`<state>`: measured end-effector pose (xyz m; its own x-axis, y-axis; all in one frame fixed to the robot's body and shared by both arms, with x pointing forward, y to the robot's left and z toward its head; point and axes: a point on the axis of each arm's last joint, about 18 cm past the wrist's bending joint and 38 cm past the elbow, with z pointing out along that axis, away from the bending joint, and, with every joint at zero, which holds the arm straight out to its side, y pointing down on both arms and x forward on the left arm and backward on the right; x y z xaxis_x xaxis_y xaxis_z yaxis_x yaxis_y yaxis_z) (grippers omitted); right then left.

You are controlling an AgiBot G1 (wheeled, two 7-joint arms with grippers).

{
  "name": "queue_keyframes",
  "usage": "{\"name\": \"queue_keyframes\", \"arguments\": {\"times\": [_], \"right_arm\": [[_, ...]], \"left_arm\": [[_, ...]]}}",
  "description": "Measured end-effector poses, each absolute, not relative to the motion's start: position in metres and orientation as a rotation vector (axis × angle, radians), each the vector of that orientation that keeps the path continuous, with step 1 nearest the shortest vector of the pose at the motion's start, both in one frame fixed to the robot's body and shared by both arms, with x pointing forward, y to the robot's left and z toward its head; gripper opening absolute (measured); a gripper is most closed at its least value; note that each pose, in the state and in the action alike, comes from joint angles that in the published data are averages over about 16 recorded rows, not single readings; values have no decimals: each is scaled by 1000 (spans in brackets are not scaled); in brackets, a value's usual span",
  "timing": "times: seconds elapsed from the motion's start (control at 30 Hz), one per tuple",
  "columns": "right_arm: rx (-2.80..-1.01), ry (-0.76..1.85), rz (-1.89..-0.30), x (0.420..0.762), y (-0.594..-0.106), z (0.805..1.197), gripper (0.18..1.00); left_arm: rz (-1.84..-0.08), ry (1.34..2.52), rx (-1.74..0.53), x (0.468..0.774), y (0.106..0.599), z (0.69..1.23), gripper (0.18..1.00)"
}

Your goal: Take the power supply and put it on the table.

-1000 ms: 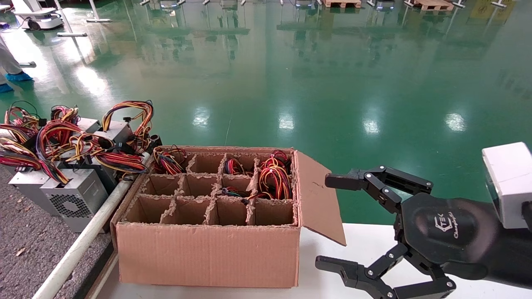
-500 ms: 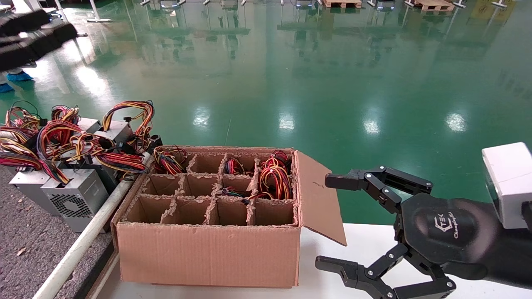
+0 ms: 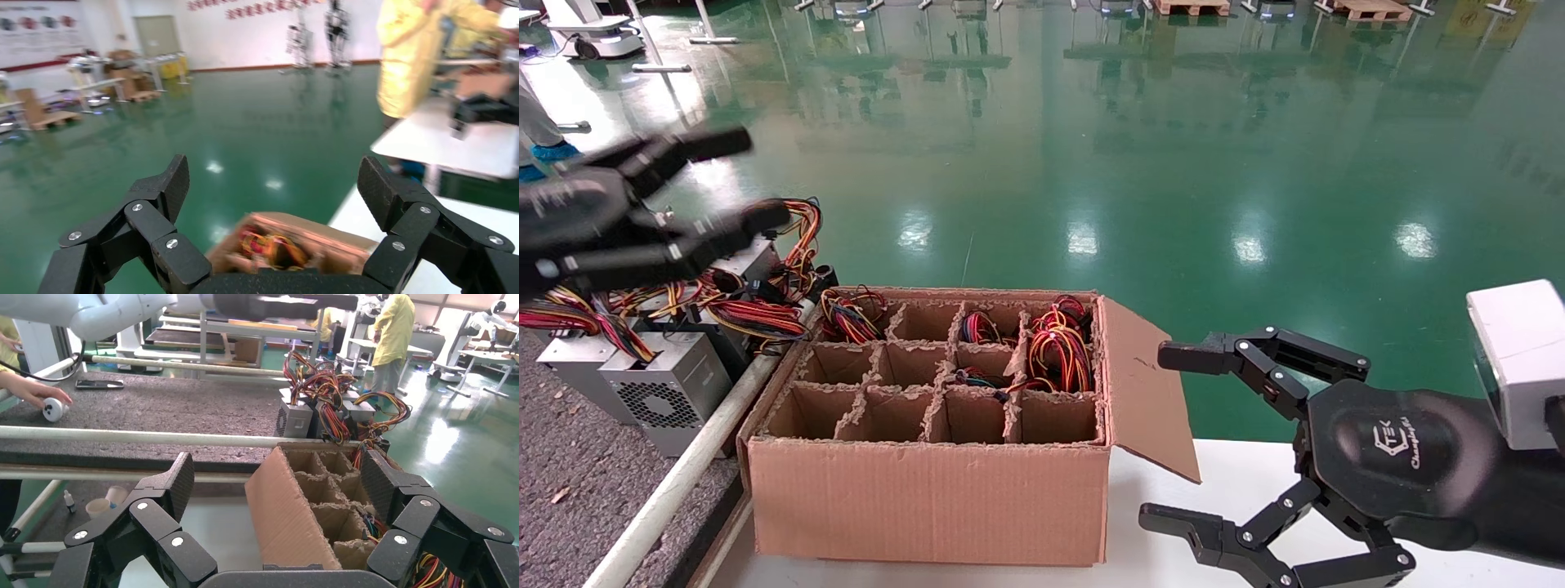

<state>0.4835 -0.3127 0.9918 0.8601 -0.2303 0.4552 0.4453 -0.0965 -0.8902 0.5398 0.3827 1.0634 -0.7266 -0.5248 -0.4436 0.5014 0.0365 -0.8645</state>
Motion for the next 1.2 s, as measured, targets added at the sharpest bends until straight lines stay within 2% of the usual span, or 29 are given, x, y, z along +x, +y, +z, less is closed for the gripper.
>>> {"name": "queue_keyframes", "arguments": {"times": [0.6,0.87,1.2], "right_arm": [[-1570,-174,-571,484,-313,992,1000],[-1570,-174,-571,484,-313,992,1000],[-1570,-174,-571,484,-313,992,1000]], "left_arm": [[-1796,1915,273,477,302,994,1001],[-1801,1953,312,467,293,986,1001],[-1801,1936,293,472,297,990,1001]]}}
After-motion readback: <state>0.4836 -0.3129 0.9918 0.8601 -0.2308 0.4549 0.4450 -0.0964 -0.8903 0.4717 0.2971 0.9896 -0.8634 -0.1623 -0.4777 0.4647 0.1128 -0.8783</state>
